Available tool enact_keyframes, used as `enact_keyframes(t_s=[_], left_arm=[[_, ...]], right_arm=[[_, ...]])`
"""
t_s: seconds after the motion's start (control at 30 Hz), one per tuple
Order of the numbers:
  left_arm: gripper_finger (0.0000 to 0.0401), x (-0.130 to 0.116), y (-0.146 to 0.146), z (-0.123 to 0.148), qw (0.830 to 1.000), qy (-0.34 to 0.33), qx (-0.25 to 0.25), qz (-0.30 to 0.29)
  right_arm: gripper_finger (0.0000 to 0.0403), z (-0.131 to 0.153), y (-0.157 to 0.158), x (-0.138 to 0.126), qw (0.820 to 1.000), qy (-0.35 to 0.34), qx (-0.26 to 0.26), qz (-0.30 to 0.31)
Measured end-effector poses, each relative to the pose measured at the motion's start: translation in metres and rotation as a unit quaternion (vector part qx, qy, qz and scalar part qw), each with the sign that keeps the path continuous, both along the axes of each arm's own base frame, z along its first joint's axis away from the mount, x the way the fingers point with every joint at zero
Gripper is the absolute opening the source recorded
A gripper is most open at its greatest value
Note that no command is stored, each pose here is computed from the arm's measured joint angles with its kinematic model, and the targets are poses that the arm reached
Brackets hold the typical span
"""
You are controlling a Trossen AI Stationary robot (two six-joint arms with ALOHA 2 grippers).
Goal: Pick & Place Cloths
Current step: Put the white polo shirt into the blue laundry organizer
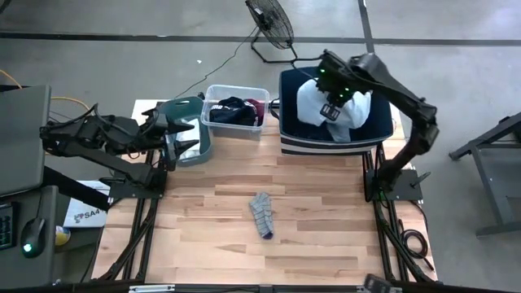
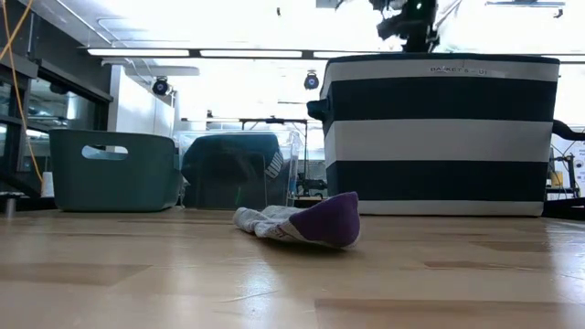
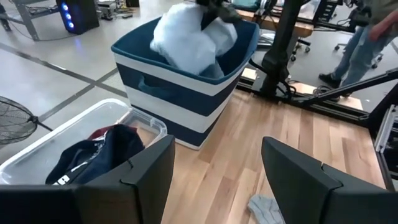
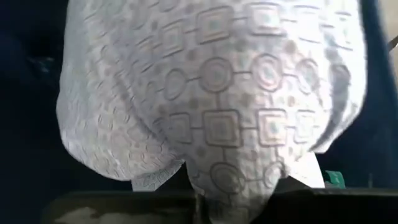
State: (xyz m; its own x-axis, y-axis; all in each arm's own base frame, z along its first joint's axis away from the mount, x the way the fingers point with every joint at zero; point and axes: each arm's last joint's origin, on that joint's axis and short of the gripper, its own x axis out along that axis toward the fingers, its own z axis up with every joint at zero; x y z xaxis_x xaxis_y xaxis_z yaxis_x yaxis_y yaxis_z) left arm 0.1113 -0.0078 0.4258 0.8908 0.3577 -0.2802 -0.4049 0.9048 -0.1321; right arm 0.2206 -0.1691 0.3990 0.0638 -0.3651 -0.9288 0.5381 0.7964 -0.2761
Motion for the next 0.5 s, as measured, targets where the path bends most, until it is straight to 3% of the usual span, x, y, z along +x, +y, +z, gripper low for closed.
enact_keyframes(t_s=[0.3,0.5], left_arm=[[0.0235,0.0,0.0,0.0,1.0,0.002,-0.001,-0.006],[0.0235,0.0,0.0,-0.001,1.0,0.003,0.0,-0.007]], right_arm=[[0.0027,-0.036,-0.026,0.025,0.994,0.077,0.043,0.062],[0.0027,-0.057,-0.041,0.034,0.991,0.091,0.08,0.059]])
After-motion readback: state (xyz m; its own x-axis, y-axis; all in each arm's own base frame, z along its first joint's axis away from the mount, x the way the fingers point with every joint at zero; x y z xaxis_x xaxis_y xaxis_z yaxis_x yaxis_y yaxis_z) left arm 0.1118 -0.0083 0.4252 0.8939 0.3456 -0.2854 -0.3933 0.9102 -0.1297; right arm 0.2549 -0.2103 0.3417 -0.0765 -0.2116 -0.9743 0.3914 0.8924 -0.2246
